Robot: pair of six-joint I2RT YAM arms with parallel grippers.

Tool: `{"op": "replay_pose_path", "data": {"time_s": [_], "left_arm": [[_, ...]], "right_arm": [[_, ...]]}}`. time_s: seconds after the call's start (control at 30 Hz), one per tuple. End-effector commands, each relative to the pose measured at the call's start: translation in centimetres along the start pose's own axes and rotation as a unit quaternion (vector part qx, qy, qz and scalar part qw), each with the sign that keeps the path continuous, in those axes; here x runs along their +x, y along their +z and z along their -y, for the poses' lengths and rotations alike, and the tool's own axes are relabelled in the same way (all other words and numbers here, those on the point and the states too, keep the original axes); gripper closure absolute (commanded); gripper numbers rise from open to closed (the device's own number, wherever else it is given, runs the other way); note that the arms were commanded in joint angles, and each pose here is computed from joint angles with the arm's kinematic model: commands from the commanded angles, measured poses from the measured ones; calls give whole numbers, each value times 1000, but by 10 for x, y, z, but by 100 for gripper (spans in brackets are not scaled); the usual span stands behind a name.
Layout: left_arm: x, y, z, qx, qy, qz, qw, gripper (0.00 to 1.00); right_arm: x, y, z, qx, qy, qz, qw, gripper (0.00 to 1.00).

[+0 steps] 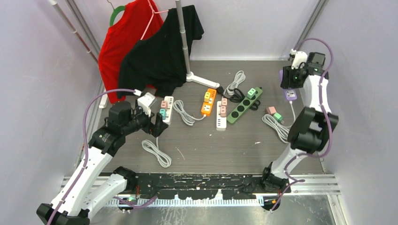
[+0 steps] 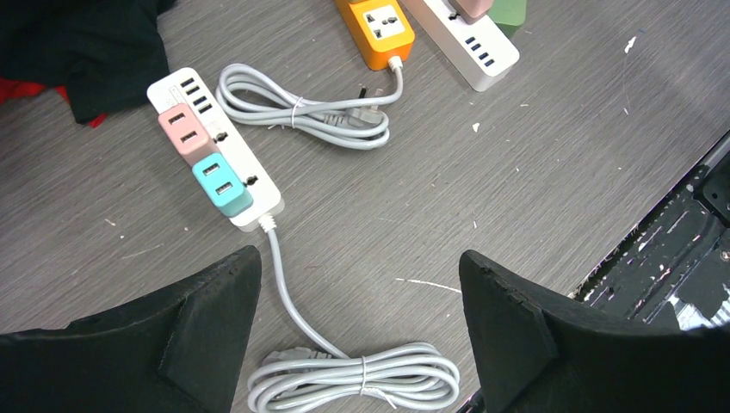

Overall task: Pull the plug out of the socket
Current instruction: Place the socket at the center of the board.

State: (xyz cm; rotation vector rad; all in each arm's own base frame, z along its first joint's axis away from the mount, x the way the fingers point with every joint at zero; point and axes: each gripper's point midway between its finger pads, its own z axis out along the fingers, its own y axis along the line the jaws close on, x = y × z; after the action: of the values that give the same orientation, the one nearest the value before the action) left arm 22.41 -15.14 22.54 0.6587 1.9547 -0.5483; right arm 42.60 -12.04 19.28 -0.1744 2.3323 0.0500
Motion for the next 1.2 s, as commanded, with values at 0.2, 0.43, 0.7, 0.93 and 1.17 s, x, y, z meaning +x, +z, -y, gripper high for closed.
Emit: {"op": "replay_pose_path", "data": {"time_s": [0.2,0.43,0.7,0.93,1.17], "left_arm": [[-13,-4,-1,-2,12,30,999,16],[-14,-3,2,8,11,32,999,15],[-14,-3,3,8,11,33,999,15],[-16,-5,4,9,13,37,999,15],[-15,-5,4,9,12,37,999,15]], "right_arm": [[26,113,65,146,0,-83,986,98],[56,139,57,120,8,-122,985,84],[42,127,44,90,18,-113,989,31],[-3,78,17,46,24,-44,998,18],[-35,6,-70,-104,43,17,993,18]]}}
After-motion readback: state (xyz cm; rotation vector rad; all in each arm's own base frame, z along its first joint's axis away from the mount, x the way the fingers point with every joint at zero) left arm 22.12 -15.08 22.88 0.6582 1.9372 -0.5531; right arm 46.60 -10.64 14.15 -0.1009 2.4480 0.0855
